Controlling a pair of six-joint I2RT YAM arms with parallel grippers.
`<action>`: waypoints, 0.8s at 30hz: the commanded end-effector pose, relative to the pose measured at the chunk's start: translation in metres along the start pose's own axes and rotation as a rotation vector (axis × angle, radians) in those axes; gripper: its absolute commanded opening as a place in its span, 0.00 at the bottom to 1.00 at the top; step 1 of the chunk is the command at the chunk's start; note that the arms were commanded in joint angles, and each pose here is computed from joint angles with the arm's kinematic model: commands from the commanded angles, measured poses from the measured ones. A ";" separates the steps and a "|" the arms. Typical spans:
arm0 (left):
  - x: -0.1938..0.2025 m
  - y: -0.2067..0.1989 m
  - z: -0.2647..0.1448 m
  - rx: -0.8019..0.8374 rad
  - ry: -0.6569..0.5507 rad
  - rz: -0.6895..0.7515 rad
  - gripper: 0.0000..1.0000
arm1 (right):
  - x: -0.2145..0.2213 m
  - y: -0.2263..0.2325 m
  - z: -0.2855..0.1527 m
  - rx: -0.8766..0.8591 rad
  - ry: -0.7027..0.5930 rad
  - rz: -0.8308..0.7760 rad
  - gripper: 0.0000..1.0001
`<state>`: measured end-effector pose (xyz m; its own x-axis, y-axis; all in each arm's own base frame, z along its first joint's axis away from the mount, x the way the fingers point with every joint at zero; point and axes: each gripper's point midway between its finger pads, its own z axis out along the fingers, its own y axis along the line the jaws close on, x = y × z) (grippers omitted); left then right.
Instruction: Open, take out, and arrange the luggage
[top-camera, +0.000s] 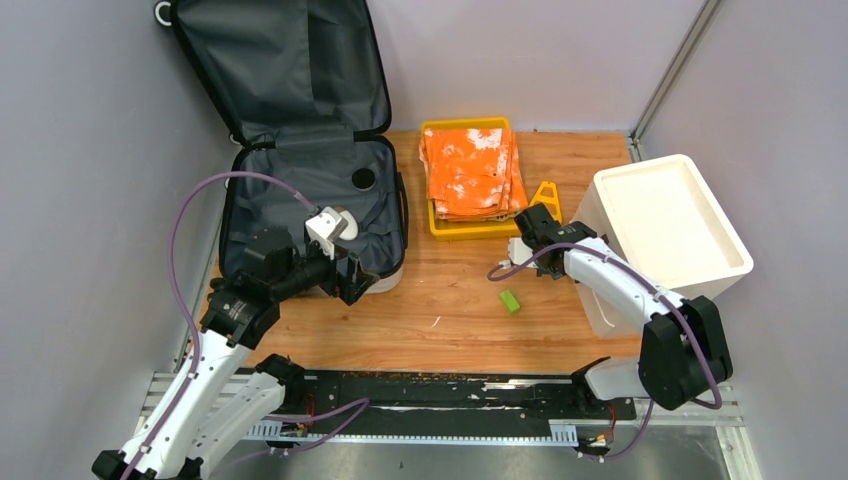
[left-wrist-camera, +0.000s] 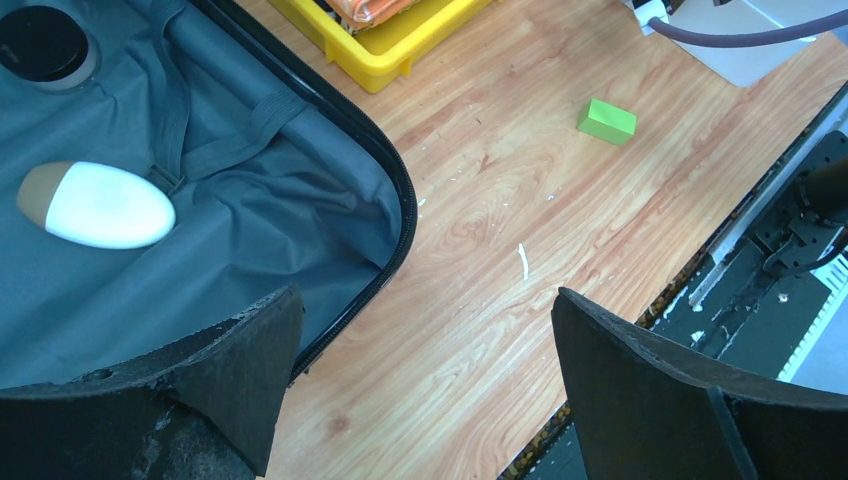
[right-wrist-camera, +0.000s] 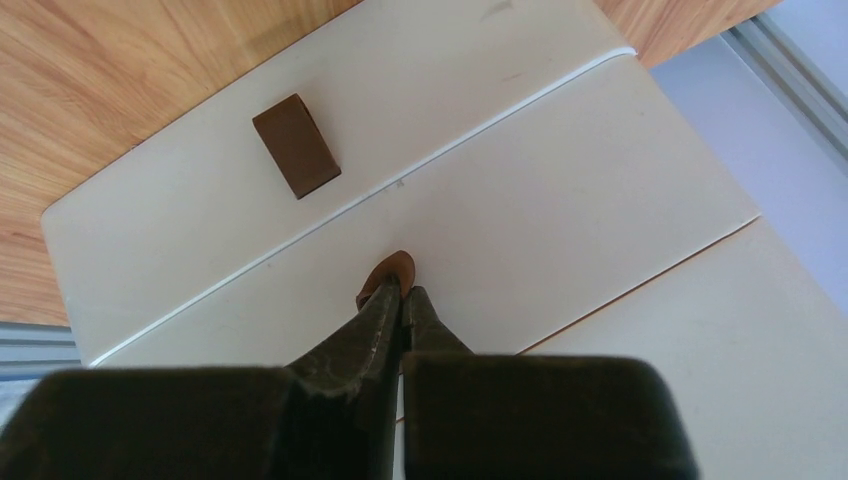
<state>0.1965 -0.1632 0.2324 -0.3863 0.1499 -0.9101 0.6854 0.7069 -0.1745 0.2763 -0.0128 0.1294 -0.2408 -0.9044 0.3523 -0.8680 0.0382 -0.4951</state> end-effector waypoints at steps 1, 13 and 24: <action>-0.019 -0.003 -0.007 0.002 -0.054 0.042 1.00 | 0.007 -0.010 -0.008 0.040 0.005 0.039 0.00; -0.018 -0.002 -0.006 -0.004 -0.052 0.041 1.00 | -0.031 -0.003 -0.028 -0.003 -0.171 0.032 0.00; -0.018 -0.001 -0.007 -0.009 -0.053 0.041 1.00 | -0.074 -0.006 -0.045 -0.015 -0.296 -0.003 0.00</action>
<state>0.1977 -0.1613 0.2327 -0.3835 0.1487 -0.9115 0.6776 0.7159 -0.1683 0.2705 0.0334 0.1380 -0.1608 -0.9593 0.2323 -0.8817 0.0339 -0.4706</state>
